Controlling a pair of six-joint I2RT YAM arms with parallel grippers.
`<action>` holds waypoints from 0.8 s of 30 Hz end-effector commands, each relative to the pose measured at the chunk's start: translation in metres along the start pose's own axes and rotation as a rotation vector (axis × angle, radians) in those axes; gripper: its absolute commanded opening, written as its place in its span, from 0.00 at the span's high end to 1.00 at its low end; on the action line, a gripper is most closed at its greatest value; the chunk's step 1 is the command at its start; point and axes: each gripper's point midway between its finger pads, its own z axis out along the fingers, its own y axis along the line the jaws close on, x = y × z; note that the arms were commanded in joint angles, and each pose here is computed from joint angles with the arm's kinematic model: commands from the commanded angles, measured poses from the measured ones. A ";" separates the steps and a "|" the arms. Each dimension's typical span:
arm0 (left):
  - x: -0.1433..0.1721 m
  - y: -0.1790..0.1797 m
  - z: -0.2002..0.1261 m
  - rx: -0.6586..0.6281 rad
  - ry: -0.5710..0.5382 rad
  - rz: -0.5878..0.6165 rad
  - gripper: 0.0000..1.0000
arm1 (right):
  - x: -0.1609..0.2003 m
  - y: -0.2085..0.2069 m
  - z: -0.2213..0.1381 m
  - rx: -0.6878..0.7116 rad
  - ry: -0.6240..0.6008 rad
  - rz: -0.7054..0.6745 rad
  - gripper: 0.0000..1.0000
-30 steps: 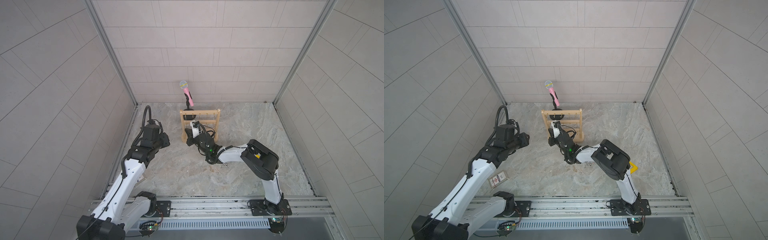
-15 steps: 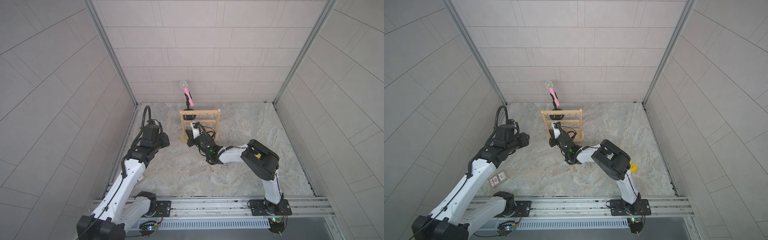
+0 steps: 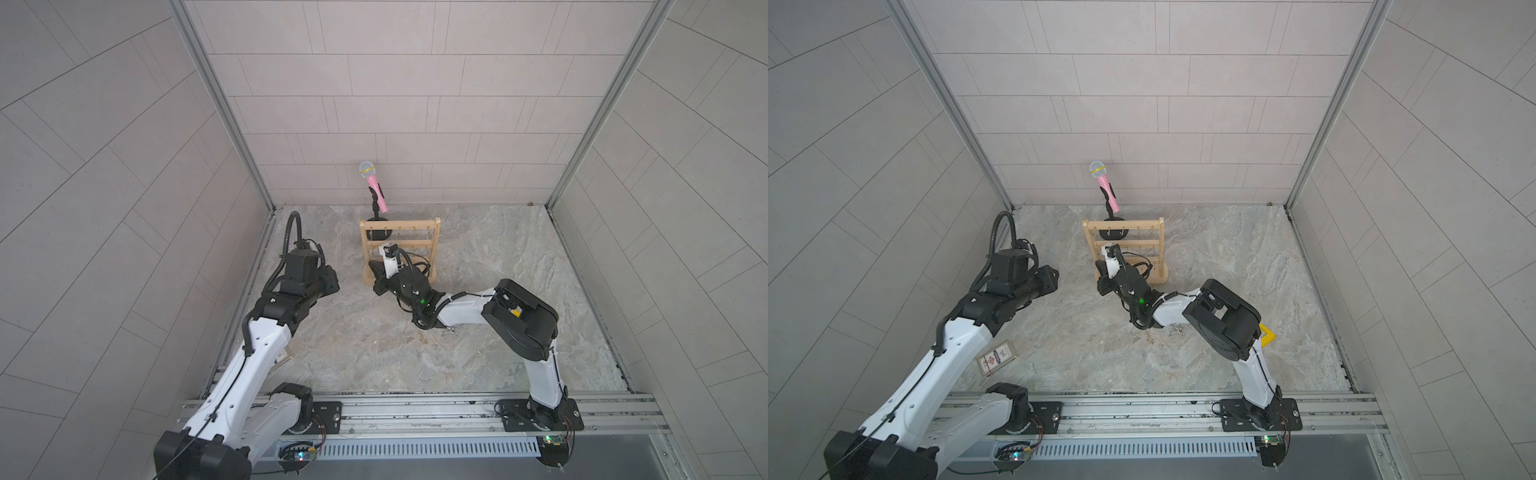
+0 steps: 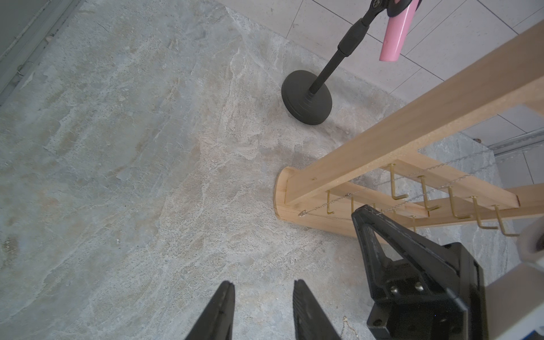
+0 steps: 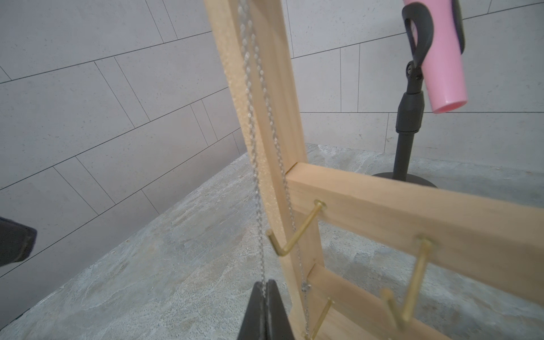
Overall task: Hang the necklace on the jewelry display stand
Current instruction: Hang the necklace on the stand.
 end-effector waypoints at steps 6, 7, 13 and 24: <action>-0.002 0.002 0.002 0.000 -0.012 -0.012 0.62 | -0.020 -0.005 -0.006 0.025 -0.031 0.013 1.00; -0.001 0.002 0.002 0.000 -0.012 -0.011 0.62 | -0.020 -0.005 -0.006 0.026 -0.032 0.015 1.00; -0.001 0.002 0.002 0.000 -0.012 -0.012 0.62 | -0.020 -0.009 -0.007 0.037 -0.031 0.014 1.00; -0.002 0.003 0.002 -0.001 -0.013 -0.013 0.62 | -0.018 -0.018 -0.006 0.056 -0.030 0.024 1.00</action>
